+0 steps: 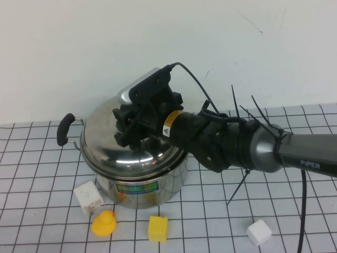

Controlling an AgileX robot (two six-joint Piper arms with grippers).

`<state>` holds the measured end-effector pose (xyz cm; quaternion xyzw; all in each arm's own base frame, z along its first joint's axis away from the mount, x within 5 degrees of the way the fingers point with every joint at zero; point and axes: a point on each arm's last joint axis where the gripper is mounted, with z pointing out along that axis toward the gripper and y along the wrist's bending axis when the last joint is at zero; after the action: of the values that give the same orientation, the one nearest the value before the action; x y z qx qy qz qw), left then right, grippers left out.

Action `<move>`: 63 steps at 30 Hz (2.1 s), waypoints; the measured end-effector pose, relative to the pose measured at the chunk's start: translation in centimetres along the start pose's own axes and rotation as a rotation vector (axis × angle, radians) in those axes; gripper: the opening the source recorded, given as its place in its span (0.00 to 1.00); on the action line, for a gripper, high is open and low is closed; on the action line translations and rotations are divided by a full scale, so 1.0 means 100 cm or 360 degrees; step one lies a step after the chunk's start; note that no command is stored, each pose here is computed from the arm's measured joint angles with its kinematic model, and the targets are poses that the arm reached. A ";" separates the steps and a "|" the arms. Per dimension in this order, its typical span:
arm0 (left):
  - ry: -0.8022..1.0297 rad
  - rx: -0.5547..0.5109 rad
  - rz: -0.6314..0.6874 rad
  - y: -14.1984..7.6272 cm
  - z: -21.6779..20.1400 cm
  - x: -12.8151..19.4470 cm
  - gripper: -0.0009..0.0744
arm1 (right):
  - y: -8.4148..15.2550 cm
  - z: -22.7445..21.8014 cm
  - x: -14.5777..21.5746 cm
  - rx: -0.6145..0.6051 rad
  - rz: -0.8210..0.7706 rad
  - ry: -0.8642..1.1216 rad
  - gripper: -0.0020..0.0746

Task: Cover the pot
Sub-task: Place the pot lid on the pot

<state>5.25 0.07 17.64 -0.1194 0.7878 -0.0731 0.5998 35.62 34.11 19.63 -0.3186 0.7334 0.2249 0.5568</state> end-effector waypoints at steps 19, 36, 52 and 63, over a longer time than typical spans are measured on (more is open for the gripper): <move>0.0000 0.0000 0.0003 0.000 0.000 0.000 0.01 | 0.000 -0.001 -0.001 0.0005 -0.0041 0.0041 0.47; 0.0000 0.0000 0.0003 0.000 0.000 0.000 0.01 | -0.001 -0.001 0.000 0.0008 -0.0060 0.0063 0.58; 0.0000 0.0000 0.0003 0.000 0.000 0.000 0.01 | -0.005 -0.015 -0.022 0.0029 -0.0066 0.0039 0.60; 0.0000 0.0000 0.0003 0.000 0.000 0.000 0.01 | -0.005 -0.010 -0.009 0.0030 -0.0058 0.0137 0.60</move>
<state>5.25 0.07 17.64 -0.1187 0.7879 -0.0725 0.5998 35.47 33.24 20.77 -0.3362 0.7529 0.1937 0.5317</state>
